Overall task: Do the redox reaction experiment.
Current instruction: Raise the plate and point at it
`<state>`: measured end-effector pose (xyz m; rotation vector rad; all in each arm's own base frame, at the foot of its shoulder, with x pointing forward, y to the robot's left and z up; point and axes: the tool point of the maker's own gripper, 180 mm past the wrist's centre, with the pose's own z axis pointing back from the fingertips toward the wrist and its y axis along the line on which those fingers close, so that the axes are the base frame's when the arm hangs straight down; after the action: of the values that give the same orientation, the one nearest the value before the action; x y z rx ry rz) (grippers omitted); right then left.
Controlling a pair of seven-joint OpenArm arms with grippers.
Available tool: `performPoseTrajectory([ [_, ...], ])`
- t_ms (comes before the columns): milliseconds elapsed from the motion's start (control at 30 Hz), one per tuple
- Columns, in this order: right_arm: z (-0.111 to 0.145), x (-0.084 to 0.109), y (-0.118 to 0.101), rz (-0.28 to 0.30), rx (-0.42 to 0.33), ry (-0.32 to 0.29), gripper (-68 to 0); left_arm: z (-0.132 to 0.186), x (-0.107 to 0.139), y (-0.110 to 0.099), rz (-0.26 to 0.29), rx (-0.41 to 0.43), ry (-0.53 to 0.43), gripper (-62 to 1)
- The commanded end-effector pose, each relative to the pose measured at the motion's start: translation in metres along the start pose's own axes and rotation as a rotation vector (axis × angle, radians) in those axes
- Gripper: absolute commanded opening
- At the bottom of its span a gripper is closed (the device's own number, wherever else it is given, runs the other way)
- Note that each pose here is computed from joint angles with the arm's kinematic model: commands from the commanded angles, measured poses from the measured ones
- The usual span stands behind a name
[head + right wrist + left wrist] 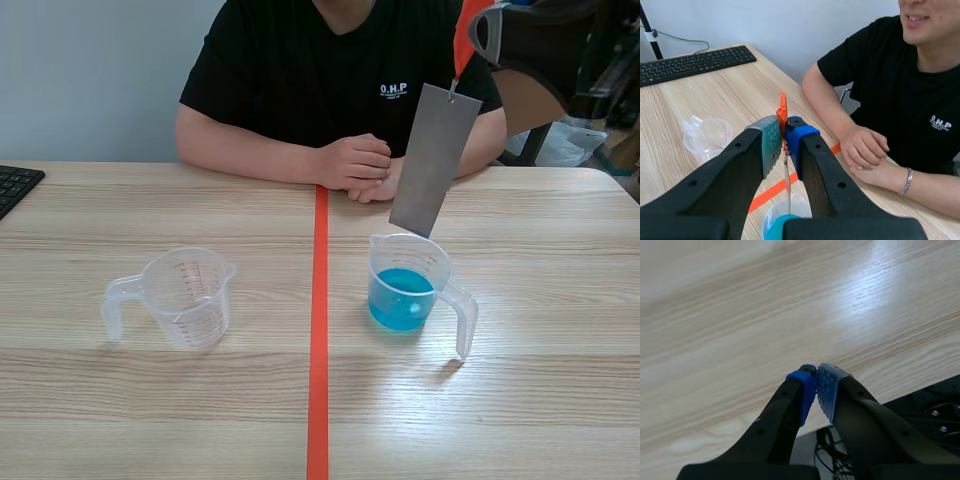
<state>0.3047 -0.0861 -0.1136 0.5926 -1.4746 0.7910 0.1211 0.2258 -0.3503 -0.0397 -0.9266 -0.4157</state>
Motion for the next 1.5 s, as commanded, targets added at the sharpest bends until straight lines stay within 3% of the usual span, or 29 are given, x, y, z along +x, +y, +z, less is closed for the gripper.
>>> performPoseTrajectory([
  [0,0.001,0.015,0.003,0.030,0.018,-0.032,-66.0,-0.003,0.026,-0.001,-0.024,-0.023,-0.077,-56.2],
  [367,0.001,0.018,0.006,0.029,0.028,-0.040,-66.0,-0.026,0.133,-0.006,-0.229,-0.151,-0.329,-56.2],
  [533,0.001,0.018,0.006,0.029,0.027,-0.040,-66.0,-0.034,0.169,-0.012,-0.280,-0.203,-0.428,-56.3],
  [900,0.001,0.018,0.006,0.029,0.027,-0.040,-66.0,-0.071,0.214,-0.053,-0.442,-0.276,-0.536,-56.3],
  [1467,0.001,0.018,0.006,0.029,0.027,-0.040,-66.0,-0.155,0.240,-0.119,-0.539,-0.359,-0.590,-56.2],
])
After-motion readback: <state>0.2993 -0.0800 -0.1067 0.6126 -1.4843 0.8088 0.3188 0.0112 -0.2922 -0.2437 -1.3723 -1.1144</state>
